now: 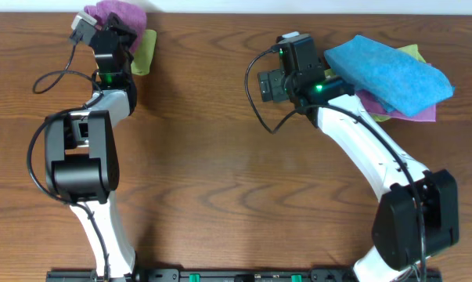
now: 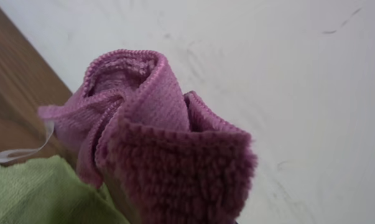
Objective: Fold the cloth
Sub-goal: 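Lower the purple cloth onto the green cloth with the left gripper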
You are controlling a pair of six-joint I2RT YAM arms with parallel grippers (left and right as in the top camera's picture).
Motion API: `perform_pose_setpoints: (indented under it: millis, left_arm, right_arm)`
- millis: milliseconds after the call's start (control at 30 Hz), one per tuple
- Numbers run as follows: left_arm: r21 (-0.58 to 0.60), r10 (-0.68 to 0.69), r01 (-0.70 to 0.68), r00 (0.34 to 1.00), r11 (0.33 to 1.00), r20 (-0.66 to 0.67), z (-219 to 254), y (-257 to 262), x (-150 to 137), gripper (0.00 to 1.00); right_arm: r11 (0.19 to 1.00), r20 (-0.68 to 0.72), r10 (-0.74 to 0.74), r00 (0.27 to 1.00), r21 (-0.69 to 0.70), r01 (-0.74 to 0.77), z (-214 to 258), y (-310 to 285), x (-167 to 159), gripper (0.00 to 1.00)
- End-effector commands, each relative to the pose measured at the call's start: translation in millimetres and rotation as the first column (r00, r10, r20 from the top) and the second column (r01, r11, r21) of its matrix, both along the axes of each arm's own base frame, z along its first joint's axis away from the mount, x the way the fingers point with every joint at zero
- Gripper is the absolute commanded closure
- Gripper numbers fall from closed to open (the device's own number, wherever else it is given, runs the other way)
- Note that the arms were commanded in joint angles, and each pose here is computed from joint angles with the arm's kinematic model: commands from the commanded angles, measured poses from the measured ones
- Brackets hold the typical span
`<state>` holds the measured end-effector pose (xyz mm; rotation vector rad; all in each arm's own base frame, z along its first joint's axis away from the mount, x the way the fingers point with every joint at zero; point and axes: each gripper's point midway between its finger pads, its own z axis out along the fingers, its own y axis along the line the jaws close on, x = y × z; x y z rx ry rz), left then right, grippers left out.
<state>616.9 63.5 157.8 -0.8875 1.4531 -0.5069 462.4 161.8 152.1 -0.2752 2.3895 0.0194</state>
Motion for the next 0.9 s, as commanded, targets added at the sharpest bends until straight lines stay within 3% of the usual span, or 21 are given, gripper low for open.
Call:
perform_pose_setpoints:
  millis: [0,567,867]
  left_arm:
    - [-0.010,0.000,0.000,1.000,1.000,-0.005,-8,-2,6,0.94]
    - [-0.009,-0.045,0.044,0.977,0.999,-0.207,-80,-19,1,0.94]
    - [0.093,0.029,-0.004,0.964,0.996,-0.265,-88,11,-6,0.94]
  right_arm:
    - [1.000,0.025,0.011,1.000,-0.001,-0.011,8,0,1,0.01]
    - [1.000,0.040,0.010,0.999,0.006,-0.010,11,1,3,0.01]
    - [1.000,0.039,0.012,0.999,0.006,-0.012,10,2,3,0.01]
